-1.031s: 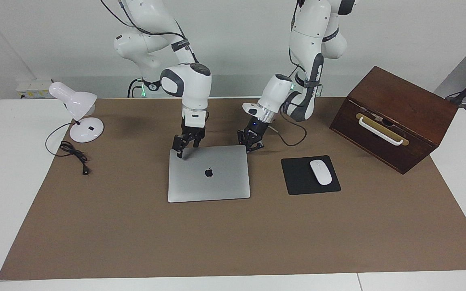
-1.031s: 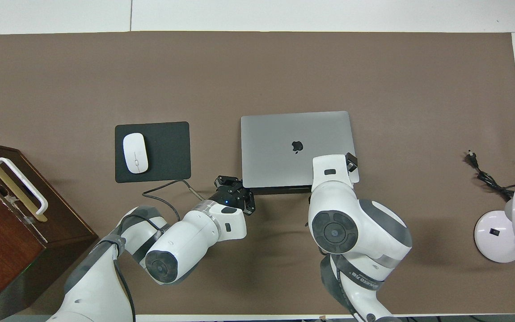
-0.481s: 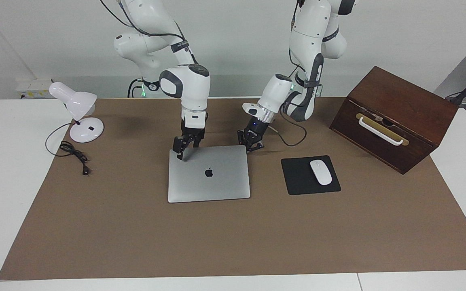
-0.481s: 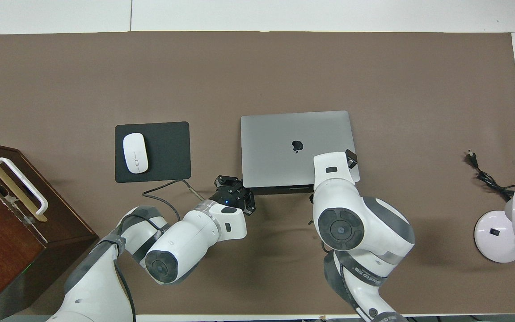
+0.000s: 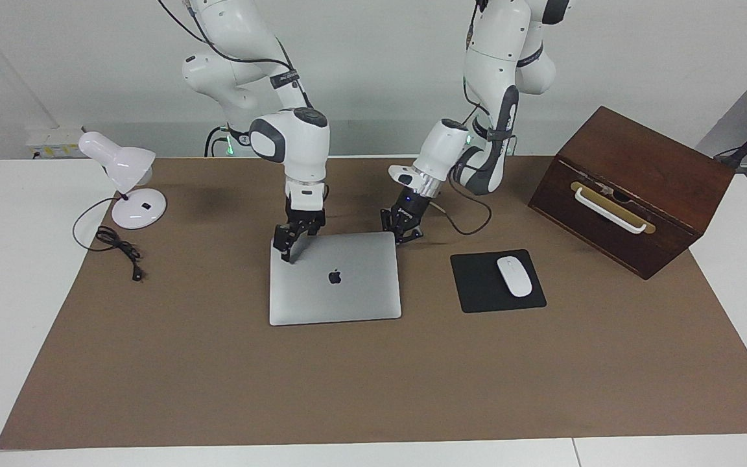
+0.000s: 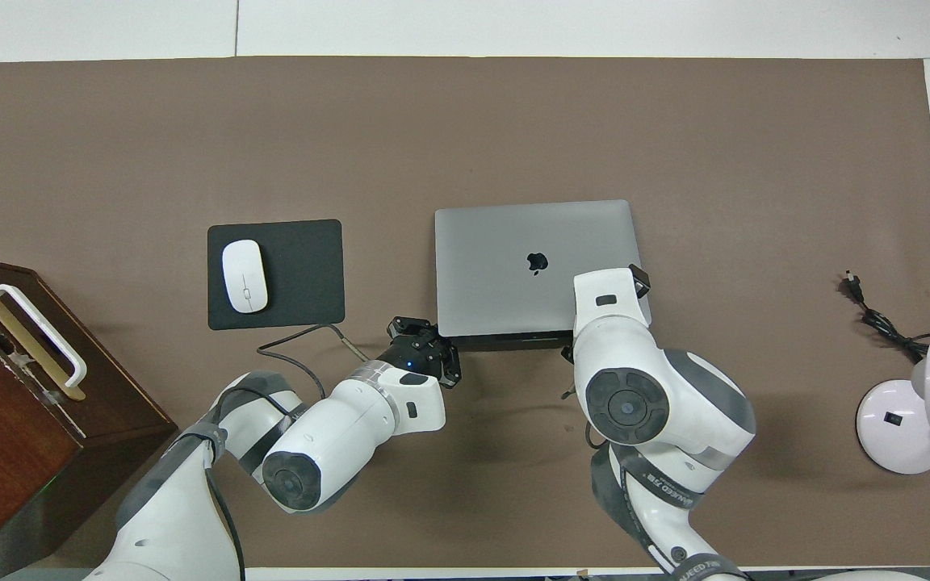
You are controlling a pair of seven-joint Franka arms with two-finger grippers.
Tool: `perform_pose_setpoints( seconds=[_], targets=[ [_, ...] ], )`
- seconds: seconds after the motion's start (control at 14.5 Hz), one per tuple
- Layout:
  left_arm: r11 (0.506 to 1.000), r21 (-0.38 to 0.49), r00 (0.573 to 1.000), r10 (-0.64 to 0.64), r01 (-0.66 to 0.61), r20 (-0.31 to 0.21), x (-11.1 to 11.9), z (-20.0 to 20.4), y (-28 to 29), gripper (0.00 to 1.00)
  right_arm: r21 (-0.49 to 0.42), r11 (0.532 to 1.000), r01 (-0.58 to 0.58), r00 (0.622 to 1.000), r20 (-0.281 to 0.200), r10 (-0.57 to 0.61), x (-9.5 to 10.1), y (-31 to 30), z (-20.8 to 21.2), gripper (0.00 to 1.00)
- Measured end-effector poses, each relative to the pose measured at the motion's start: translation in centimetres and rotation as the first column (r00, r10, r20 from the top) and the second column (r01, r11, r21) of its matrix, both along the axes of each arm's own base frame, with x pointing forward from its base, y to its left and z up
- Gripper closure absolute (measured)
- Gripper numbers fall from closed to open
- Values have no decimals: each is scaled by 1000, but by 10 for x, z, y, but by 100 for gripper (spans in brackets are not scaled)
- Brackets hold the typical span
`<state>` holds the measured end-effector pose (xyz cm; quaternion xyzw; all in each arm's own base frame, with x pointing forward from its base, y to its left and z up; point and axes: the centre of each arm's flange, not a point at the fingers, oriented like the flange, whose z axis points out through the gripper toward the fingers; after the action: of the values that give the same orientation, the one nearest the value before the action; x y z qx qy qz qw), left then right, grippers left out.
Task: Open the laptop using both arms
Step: 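Wedge the right gripper under the laptop lid's front edge, then lift the laptop lid upward with the right gripper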
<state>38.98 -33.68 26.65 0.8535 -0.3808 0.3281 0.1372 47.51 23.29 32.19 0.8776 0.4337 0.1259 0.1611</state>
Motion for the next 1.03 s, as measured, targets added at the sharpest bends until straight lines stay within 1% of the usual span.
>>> perform_pose_setpoints(
  seconds=[0.21, 0.48, 1.03],
  targets=[
    [1000, 0, 1000, 0, 0, 0, 0, 0, 0, 99, 1, 1000, -3, 1000, 4, 3, 1, 1, 2, 0],
    [1000, 0, 1000, 0, 0, 0, 0, 0, 0, 99, 8, 1000, -6, 1000, 22, 6, 8, 4, 10, 0],
    [1000, 0, 1000, 0, 0, 0, 0, 0, 0, 99, 14, 1000, -7, 999, 38, 6, 18, 8, 17, 0]
  ],
)
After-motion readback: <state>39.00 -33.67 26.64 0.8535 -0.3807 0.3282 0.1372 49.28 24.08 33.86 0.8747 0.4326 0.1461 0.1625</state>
